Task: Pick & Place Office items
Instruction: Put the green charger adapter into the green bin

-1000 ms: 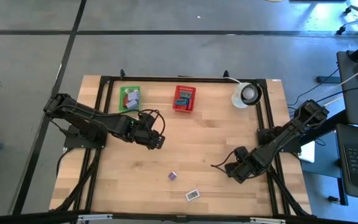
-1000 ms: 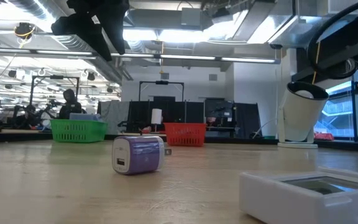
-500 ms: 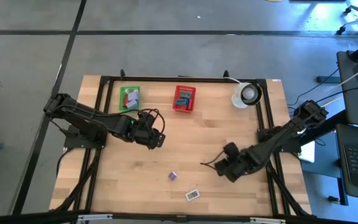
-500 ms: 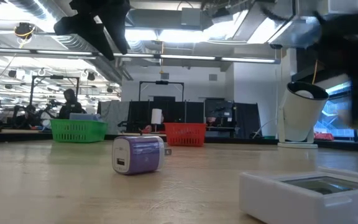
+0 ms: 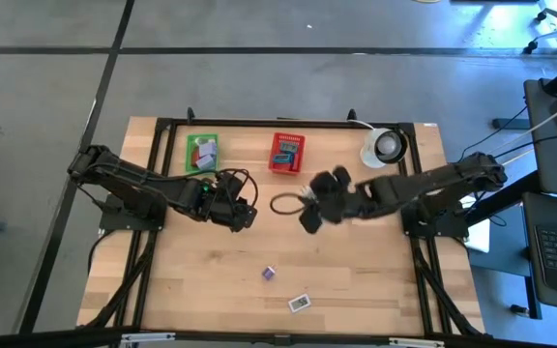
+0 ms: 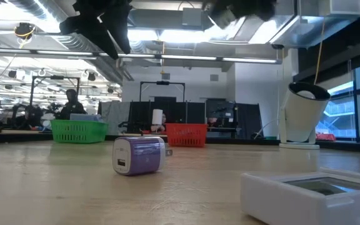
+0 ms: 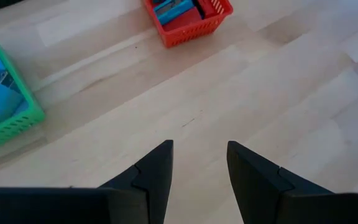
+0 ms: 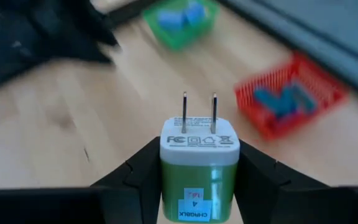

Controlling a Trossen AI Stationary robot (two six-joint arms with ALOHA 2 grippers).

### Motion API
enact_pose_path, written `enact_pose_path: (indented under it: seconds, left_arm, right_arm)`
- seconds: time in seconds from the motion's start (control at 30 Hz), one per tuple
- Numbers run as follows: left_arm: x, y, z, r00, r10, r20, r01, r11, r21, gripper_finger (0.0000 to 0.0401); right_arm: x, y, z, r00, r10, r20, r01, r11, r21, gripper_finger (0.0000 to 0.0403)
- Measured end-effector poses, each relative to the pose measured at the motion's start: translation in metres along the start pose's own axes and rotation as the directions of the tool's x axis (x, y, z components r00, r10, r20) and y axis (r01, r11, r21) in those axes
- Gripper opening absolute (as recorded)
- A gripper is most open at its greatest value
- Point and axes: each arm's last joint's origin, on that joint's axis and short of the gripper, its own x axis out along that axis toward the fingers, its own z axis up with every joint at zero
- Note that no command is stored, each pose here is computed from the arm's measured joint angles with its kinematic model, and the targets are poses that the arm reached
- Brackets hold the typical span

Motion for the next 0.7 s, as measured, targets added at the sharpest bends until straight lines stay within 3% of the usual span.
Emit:
enact_pose_path:
  seconds: [0.2,0.4,0.6,0.7]
  left_arm:
    - [0.000,0.001,0.002,0.998,0.022,0.062,-0.024,0.999,0.026,0.0147]
    - [-0.001,-0.003,0.008,0.970,0.042,0.238,-0.079,0.986,0.147,0.0156]
    - [-0.002,-0.016,0.022,0.920,-0.013,0.393,-0.116,0.946,0.304,0.0197]
    - [-0.003,-0.024,0.036,0.872,-0.033,0.488,-0.166,0.919,0.358,0.0221]
  right_arm:
    - [-0.019,-0.005,0.059,0.985,0.134,0.105,-0.122,0.986,-0.117,0.0155]
    - [-0.019,-0.017,0.085,0.956,0.277,0.093,-0.259,0.951,-0.168,0.0155]
    - [-0.007,-0.040,0.099,0.955,0.287,0.076,-0.277,0.953,-0.120,0.0156]
    - [-0.002,-0.051,0.104,0.961,0.266,0.081,-0.258,0.961,-0.096,0.0156]
